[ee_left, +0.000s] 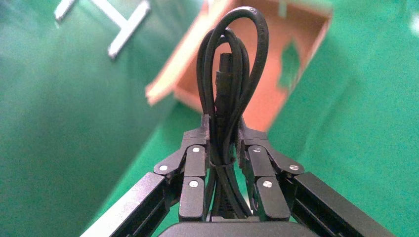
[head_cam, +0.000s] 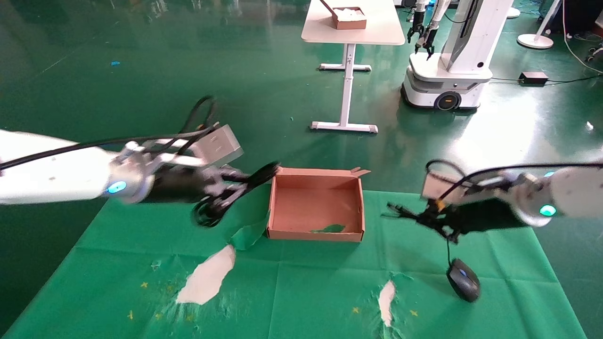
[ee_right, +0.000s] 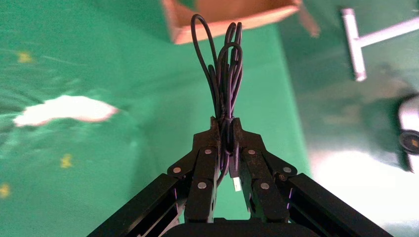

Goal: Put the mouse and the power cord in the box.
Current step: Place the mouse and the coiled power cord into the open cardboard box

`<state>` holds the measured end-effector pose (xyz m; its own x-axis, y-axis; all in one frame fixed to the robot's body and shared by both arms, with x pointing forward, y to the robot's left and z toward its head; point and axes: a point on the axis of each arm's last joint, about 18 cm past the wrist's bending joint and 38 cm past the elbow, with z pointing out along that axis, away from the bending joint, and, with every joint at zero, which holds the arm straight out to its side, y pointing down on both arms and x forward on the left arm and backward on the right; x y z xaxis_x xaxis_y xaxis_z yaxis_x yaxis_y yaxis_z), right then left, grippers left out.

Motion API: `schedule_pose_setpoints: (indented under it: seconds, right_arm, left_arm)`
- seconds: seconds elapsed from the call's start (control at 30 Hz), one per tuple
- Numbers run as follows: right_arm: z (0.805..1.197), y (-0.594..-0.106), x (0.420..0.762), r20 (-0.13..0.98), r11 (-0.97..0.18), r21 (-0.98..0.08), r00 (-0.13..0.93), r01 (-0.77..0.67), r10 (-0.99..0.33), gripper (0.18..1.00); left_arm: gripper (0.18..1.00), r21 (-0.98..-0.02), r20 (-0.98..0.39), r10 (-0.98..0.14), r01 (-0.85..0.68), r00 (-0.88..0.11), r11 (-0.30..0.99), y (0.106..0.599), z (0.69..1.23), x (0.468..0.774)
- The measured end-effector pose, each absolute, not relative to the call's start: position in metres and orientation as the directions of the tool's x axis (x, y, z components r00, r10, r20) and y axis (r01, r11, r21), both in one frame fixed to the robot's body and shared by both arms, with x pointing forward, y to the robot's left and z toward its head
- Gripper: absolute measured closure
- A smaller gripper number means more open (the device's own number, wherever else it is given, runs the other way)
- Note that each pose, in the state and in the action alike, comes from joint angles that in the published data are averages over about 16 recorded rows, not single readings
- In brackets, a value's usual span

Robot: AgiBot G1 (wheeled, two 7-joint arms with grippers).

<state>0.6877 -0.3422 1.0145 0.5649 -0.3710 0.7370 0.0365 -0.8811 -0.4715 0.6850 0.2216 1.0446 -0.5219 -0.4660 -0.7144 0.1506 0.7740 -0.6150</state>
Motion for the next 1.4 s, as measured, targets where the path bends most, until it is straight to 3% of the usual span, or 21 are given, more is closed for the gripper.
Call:
schedule_pose_setpoints:
  seconds: [0.2,0.5,0.7,1.0,1.4]
  right_arm:
    - [1.048,-0.360,0.677,0.765,-0.872,-0.489,0.501,0.040,-0.406,0.957]
    - [1.078,-0.389,0.652,0.783,-0.865,-0.501,0.437,0.024,-0.441,0.957]
    - [1.086,-0.403,0.635,0.787,-0.864,-0.504,0.414,0.006,-0.457,0.957]
    - [1.091,-0.409,0.620,0.794,-0.866,-0.500,0.398,-0.001,-0.459,0.958]
    - [1.099,-0.396,0.608,0.807,-0.871,-0.490,0.397,0.037,-0.437,0.958]
  left_arm:
    - [0.927,-0.575,-0.772,-0.418,0.247,-0.478,0.780,0.161,1.041,0.706]
    - [0.956,-0.406,-0.887,-0.283,0.327,-0.364,0.853,0.102,0.997,0.739]
    - [0.957,-0.331,-0.919,-0.222,0.334,-0.325,0.883,0.095,0.973,0.749]
    - [0.948,-0.311,-0.924,-0.205,0.323,-0.322,0.894,0.093,0.963,0.753]
    - [0.845,-0.321,-0.923,-0.224,0.308,-0.312,0.895,0.096,0.967,0.757]
